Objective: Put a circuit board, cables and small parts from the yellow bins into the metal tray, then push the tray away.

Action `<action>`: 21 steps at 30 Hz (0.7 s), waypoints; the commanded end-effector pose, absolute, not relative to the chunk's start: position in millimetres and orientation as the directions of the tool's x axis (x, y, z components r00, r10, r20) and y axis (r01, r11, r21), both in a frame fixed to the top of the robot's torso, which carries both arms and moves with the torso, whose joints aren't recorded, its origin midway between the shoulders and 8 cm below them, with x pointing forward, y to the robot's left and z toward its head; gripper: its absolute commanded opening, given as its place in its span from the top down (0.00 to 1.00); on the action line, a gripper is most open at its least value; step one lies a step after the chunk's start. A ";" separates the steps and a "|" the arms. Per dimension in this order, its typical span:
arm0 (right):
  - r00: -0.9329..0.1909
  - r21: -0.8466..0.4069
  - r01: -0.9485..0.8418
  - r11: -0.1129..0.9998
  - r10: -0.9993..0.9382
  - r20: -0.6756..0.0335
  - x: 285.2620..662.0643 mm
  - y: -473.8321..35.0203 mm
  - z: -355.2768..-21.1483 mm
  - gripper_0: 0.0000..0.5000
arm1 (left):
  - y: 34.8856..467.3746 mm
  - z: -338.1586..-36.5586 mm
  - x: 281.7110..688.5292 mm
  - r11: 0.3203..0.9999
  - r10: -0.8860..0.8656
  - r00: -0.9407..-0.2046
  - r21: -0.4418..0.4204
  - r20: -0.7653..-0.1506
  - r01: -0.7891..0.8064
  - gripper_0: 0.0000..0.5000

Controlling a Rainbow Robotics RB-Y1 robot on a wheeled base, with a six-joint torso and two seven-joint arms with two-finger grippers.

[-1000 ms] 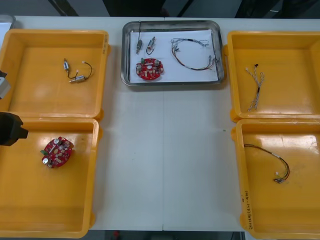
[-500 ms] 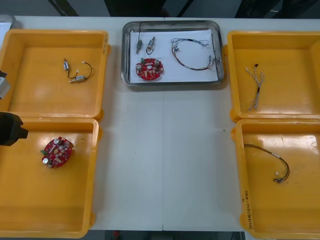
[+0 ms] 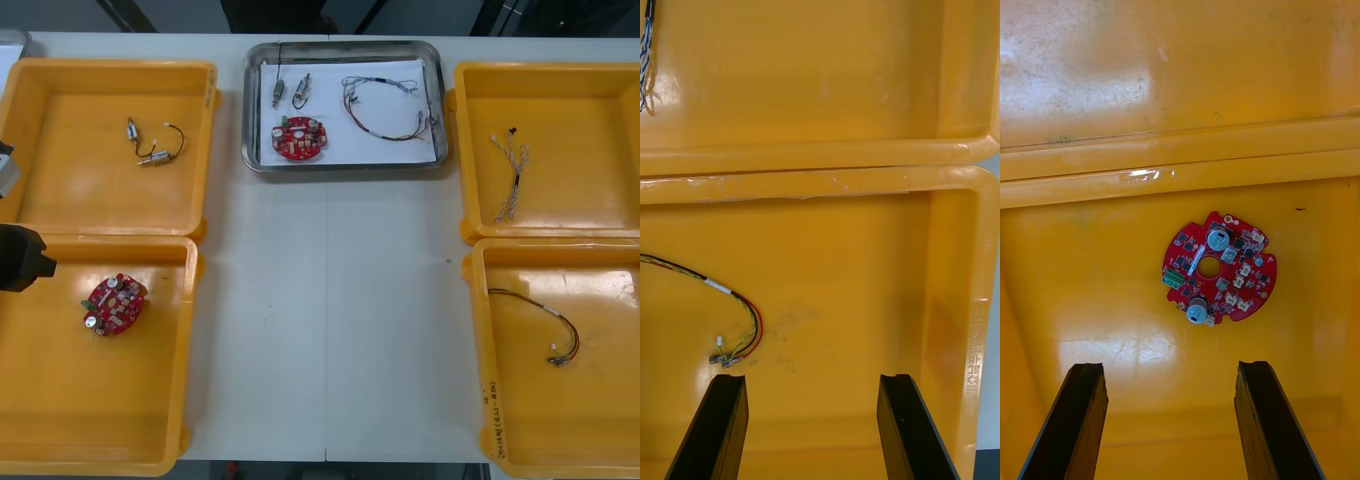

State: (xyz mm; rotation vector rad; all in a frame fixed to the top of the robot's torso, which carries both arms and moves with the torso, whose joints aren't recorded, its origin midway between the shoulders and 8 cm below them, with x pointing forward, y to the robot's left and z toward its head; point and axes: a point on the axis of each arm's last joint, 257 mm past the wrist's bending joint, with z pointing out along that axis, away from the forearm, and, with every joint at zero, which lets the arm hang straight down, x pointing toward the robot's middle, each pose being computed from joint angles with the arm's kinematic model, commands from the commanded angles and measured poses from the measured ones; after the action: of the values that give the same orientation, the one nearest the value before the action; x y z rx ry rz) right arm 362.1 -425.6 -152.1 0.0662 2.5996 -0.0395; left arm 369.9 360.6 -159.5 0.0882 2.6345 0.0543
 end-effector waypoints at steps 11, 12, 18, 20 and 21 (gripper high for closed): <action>-0.850 -0.051 0.084 0.995 0.045 -0.524 357.1 -435.1 -143.3 0.00 | 374.9 -147.8 364.9 0.995 0.072 -0.867 0.095 -0.493 0.029 0.00; -0.850 -0.051 0.084 0.995 0.045 -0.524 357.1 -435.1 -143.3 0.00 | 374.9 -147.8 364.9 0.995 0.072 -0.867 0.095 -0.493 0.029 0.00; -0.850 -0.051 0.084 0.995 0.045 -0.524 357.1 -435.1 -143.3 0.00 | 374.9 -147.8 364.9 0.995 0.072 -0.867 0.095 -0.493 0.029 0.00; -0.850 -0.051 0.084 0.995 0.045 -0.524 357.1 -435.1 -143.3 0.00 | 374.9 -147.8 364.9 0.995 0.072 -0.867 0.095 -0.493 0.029 0.00; -0.850 -0.051 0.084 0.995 0.045 -0.524 357.1 -435.1 -143.3 0.00 | 374.9 -147.8 364.9 0.995 0.072 -0.867 0.095 -0.493 0.029 0.00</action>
State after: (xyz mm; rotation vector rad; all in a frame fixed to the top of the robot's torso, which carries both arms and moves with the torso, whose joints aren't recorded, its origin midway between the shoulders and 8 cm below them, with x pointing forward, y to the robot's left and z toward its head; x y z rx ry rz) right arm 361.9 -425.7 -152.2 0.0664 2.6000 -0.0396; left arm 369.9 360.6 -159.5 0.0882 2.6345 0.0543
